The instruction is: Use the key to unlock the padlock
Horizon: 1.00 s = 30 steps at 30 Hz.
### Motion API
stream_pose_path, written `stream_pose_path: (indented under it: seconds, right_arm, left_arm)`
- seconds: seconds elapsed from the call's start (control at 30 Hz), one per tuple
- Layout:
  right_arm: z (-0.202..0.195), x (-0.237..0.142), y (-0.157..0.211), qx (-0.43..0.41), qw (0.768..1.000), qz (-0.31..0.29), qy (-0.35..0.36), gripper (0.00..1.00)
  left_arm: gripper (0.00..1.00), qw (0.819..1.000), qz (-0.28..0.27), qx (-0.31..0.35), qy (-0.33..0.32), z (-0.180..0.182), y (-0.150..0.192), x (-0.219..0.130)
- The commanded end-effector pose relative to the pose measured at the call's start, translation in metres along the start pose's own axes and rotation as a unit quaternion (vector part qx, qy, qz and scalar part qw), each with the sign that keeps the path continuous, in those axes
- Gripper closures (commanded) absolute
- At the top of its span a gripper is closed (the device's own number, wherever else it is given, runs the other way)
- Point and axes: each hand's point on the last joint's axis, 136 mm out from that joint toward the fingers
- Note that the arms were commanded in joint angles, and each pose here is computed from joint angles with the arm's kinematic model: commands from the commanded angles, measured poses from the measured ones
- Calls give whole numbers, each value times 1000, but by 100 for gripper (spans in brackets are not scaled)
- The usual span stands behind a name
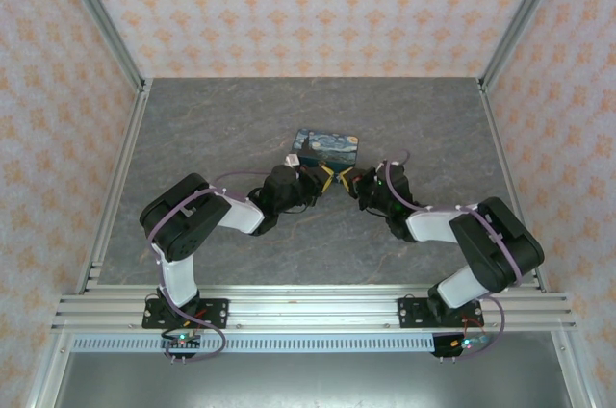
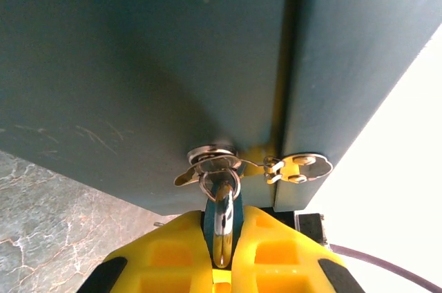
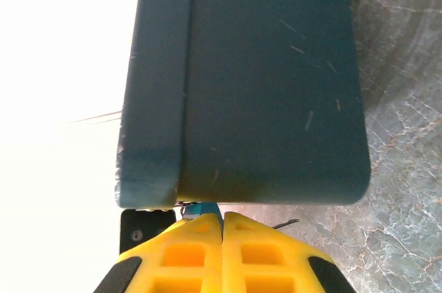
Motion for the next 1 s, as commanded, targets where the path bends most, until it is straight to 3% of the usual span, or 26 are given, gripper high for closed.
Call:
stream_pose_path:
  seconds: [0.0,0.47,0.97]
  right_arm:
    - [63,-1,-2,-38,995,2,-95,100]
    - [16,3,12,2,999,12,-49,100]
    - [15,9,10,24,999,9,-44,100]
  left_arm:
    - [100,991,131,23,28,-20,71,-4]
    - [100,991,125,15,36,-24,69,-2]
    - [100,991,128,16,39,-25,71,-3]
Point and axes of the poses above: each hand's point on the last joint's axis, 136 mm out from that joint toward the fingers, its own x axis out along the fingers, its own z axis along the line the jaws close on, y = z × x, and after that the axes turned 11 degrees about -x, right-handed
